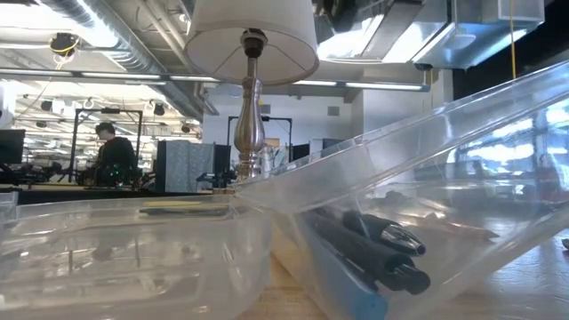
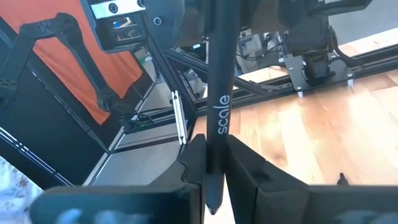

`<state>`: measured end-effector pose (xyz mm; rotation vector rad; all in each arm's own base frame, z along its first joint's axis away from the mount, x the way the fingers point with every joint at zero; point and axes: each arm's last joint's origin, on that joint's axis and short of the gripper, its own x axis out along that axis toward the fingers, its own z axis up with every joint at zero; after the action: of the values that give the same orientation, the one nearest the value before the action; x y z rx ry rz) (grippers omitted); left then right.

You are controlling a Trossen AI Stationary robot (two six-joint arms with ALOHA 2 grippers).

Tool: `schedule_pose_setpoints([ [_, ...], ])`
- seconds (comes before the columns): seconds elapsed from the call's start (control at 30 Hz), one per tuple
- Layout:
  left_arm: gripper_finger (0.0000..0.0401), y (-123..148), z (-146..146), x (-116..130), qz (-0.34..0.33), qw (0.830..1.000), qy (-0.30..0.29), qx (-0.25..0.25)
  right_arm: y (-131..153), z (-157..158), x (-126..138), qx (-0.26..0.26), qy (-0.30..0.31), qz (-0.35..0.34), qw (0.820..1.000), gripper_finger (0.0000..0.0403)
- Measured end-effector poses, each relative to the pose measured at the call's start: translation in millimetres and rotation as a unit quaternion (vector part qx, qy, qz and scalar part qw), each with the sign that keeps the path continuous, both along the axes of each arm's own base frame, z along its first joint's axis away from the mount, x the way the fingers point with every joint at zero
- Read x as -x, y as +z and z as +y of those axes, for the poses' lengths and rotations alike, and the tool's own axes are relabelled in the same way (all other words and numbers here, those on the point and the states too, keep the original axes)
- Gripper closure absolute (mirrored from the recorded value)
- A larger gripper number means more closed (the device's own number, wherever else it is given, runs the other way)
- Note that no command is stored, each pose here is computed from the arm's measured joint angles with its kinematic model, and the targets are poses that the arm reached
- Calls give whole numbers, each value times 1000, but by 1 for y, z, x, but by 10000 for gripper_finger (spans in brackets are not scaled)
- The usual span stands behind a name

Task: Pick & place school supplies into a supply box
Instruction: Put the bottom black pen into the transparent supply box

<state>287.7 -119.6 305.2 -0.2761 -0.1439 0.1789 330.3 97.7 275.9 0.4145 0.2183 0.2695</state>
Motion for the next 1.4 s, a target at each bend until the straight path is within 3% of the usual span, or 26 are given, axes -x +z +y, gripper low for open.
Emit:
schedule_pose_setpoints([
  [0.23,273,-1,-1,0,8,1000,-3,-11,-1,-1,0,3,0,7,1000,360],
  [0.4,270,-5,-6,17,85,996,-26,-27,-7,-1,2,2,-3,42,999,360],
  [0.73,270,-23,-12,48,214,971,-31,100,-26,-3,8,-32,-26,164,986,360],
  [0.9,273,-31,-11,52,243,958,-13,153,-36,-4,14,-64,-48,231,970,359],
  [1.13,272,-40,-10,57,300,940,-29,158,-47,12,28,-151,-103,328,927,358],
  [1.27,273,-44,-6,59,316,933,-9,171,-50,29,35,-200,-147,342,906,357],
  [1.4,274,-49,-8,63,348,918,-27,185,-51,42,40,-244,-179,341,890,357],
])
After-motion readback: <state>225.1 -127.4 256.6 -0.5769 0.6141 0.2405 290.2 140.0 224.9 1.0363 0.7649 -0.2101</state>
